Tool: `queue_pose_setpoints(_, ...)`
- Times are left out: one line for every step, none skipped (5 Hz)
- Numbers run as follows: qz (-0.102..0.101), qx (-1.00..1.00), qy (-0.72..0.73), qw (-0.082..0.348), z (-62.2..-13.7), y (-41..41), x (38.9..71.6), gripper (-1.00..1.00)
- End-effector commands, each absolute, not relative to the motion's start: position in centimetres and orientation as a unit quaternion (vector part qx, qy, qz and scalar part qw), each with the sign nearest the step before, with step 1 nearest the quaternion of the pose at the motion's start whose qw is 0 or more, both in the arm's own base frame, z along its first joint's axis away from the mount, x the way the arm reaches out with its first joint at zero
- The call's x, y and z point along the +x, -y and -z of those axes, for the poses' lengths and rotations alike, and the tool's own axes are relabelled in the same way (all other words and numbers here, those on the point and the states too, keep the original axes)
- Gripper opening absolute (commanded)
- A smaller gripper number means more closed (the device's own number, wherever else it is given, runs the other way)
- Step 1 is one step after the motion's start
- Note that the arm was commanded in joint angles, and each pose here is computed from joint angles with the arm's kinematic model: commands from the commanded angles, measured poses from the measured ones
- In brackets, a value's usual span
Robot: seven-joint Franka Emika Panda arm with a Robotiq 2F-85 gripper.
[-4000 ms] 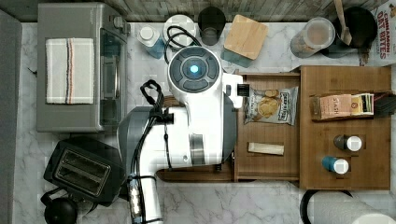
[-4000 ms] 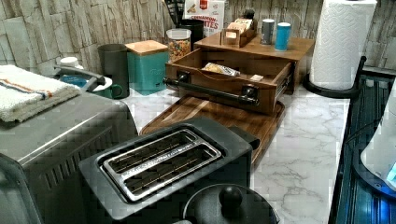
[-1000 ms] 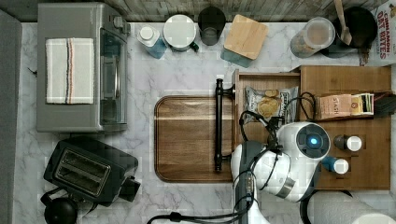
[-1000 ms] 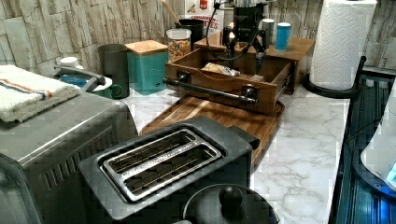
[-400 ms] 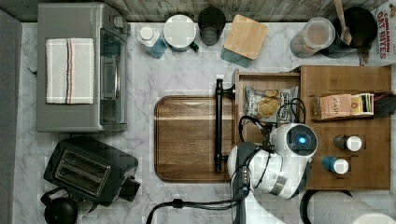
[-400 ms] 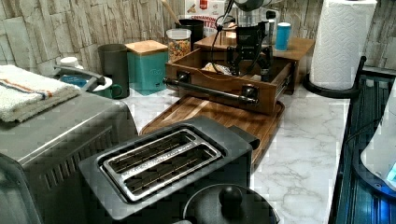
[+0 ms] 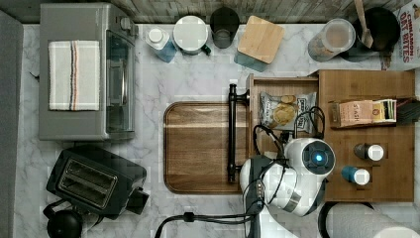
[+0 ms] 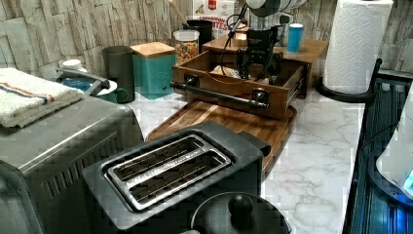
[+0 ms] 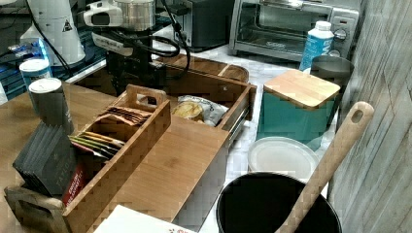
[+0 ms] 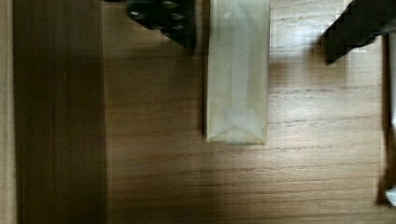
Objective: Pick up the butter.
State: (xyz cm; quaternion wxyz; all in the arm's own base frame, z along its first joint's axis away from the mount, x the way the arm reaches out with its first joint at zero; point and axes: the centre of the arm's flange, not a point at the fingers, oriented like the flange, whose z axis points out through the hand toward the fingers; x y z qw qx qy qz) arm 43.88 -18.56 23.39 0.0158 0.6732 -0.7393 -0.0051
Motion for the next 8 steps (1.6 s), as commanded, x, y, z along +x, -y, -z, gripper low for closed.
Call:
queue_pose_setpoints(0.006, 0.670, 0.743, -0.004, -25.6, 19.2, 43.2, -1.00)
queue_pose_setpoints(0.008, 0.670, 0.742, 0.007, -27.9, 18.8, 43.2, -1.00)
queue_pose_setpoints(-0.015, 0.686, 0.727, 0.012, -32.3, 18.8, 43.9, -1.00)
queue_pose_setpoints(-0.089, 0.693, 0.715, 0.036, -38.2, 18.3, 46.0, -1.00)
queue_pose_setpoints(-0.153, 0.685, 0.712, -0.016, -42.2, 19.2, 48.4, -1.00)
queue_pose_setpoints(-0.127, 0.683, 0.715, -0.077, -45.7, 19.4, 51.1, -1.00)
queue_pose_setpoints(-0.088, 0.666, 0.733, -0.104, -49.8, 17.0, 52.9, -1.00)
queue_pose_setpoints(-0.109, 0.644, 0.754, -0.069, -53.2, 12.8, 54.3, -1.00)
